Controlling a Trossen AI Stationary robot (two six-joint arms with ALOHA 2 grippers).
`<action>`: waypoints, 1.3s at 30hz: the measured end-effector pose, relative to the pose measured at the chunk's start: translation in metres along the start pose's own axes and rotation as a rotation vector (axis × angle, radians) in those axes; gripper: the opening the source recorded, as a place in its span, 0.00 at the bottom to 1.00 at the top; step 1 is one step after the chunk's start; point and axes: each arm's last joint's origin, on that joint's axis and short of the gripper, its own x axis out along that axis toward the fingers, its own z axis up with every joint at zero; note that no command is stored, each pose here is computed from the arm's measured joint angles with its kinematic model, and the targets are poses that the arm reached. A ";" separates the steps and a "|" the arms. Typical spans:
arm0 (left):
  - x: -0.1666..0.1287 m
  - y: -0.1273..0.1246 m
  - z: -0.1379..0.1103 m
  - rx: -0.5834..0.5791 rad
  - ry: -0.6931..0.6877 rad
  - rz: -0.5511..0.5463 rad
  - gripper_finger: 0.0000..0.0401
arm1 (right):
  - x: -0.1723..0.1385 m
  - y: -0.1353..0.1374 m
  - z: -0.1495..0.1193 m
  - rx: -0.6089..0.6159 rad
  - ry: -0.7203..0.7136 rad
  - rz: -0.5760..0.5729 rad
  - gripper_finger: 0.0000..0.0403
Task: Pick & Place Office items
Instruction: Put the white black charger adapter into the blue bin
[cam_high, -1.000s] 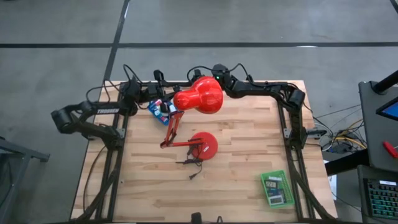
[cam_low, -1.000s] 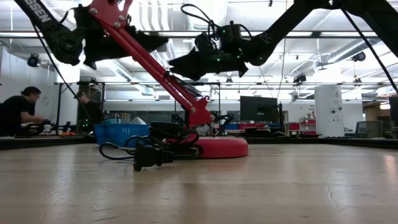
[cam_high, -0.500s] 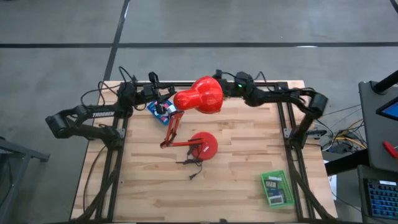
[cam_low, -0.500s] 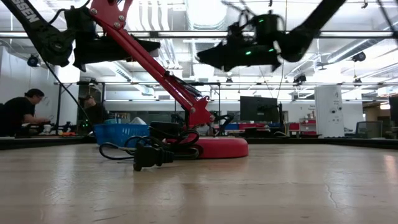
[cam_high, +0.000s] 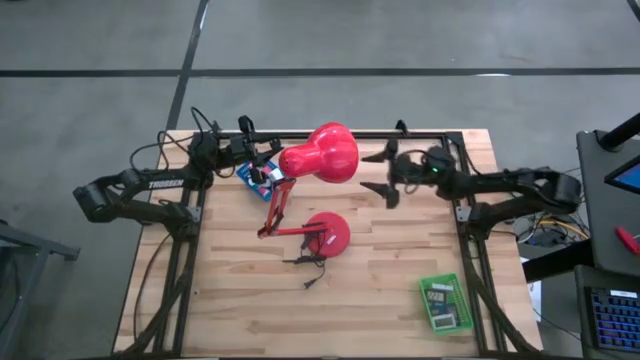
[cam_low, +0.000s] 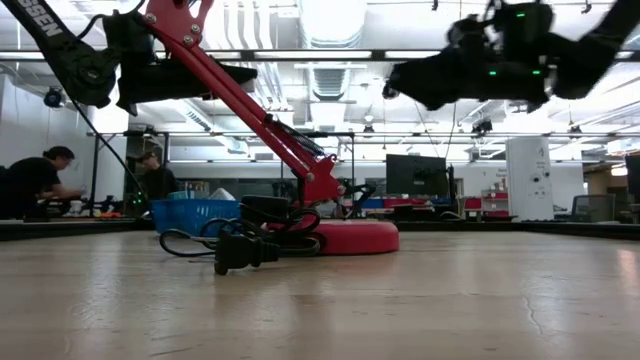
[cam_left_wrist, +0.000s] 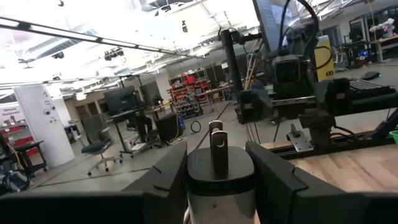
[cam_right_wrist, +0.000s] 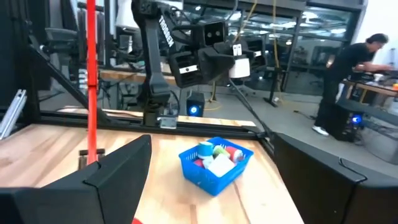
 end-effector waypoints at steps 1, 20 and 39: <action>0.000 0.000 0.000 0.000 0.000 0.001 0.33 | -0.006 0.003 0.000 -0.001 -0.006 -0.011 0.81; 0.000 0.000 0.001 0.003 -0.004 0.003 0.33 | -0.085 0.044 -0.024 0.034 -0.158 -0.007 0.81; -0.002 -0.002 -0.016 -0.114 0.165 0.027 0.33 | -0.102 0.050 -0.020 0.077 -0.095 -0.003 0.81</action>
